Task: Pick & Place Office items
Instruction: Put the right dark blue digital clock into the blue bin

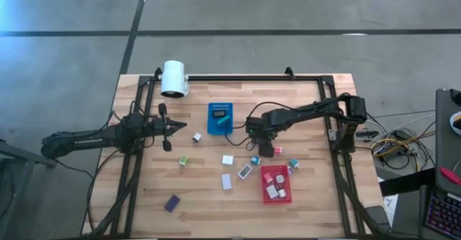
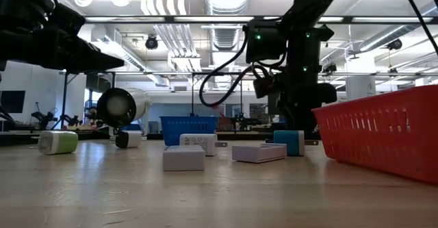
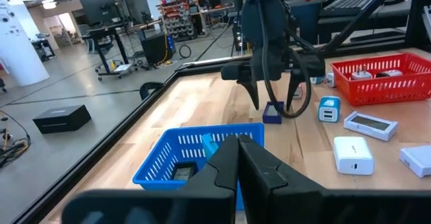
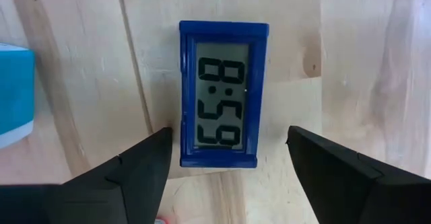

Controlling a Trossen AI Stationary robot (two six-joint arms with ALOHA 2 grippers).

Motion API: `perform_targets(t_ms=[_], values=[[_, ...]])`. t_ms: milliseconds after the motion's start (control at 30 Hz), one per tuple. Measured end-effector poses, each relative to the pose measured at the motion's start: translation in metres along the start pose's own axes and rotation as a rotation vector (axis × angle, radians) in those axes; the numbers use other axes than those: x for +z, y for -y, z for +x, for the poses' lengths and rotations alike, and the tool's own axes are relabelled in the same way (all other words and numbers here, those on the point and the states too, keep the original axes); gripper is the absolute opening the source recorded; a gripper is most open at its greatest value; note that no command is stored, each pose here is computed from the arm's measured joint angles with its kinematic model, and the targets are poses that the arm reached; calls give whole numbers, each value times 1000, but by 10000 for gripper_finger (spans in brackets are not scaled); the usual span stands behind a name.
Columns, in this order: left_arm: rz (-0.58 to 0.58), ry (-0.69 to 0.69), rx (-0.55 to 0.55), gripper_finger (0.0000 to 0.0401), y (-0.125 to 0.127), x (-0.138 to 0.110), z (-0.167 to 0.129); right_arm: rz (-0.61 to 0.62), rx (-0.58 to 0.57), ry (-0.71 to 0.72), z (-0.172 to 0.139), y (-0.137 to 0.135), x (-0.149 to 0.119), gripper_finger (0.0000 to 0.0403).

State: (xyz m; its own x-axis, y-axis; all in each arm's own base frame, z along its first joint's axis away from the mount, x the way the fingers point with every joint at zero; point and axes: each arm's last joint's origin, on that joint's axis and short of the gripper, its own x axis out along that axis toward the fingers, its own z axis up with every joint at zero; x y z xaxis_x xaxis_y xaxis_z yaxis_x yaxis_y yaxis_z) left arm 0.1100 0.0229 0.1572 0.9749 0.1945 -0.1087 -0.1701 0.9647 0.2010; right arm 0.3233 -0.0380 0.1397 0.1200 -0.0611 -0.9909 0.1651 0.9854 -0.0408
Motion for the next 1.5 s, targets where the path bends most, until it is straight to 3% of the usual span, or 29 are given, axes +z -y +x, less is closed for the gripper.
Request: perform_targets(t_ms=[400,500,667,867,1033,1167,1500], values=[[0,0,0,14,0,0,0,-43,8,38,6,-1,3,263],[0,0,0,14,0,0,0,-47,22,42,8,-1,1,233],[0,0,0,14,0,0,0,-51,84,46,11,-2,-2,146],[1,0,-1,14,0,0,0,-53,92,71,12,-2,-5,139],[1,1,-2,14,0,0,0,-51,93,178,-4,-1,-11,139],[1,1,-4,14,0,0,0,-45,97,354,-31,1,-19,139],[1,-4,-5,14,0,0,0,-20,113,703,-92,6,-67,139]])
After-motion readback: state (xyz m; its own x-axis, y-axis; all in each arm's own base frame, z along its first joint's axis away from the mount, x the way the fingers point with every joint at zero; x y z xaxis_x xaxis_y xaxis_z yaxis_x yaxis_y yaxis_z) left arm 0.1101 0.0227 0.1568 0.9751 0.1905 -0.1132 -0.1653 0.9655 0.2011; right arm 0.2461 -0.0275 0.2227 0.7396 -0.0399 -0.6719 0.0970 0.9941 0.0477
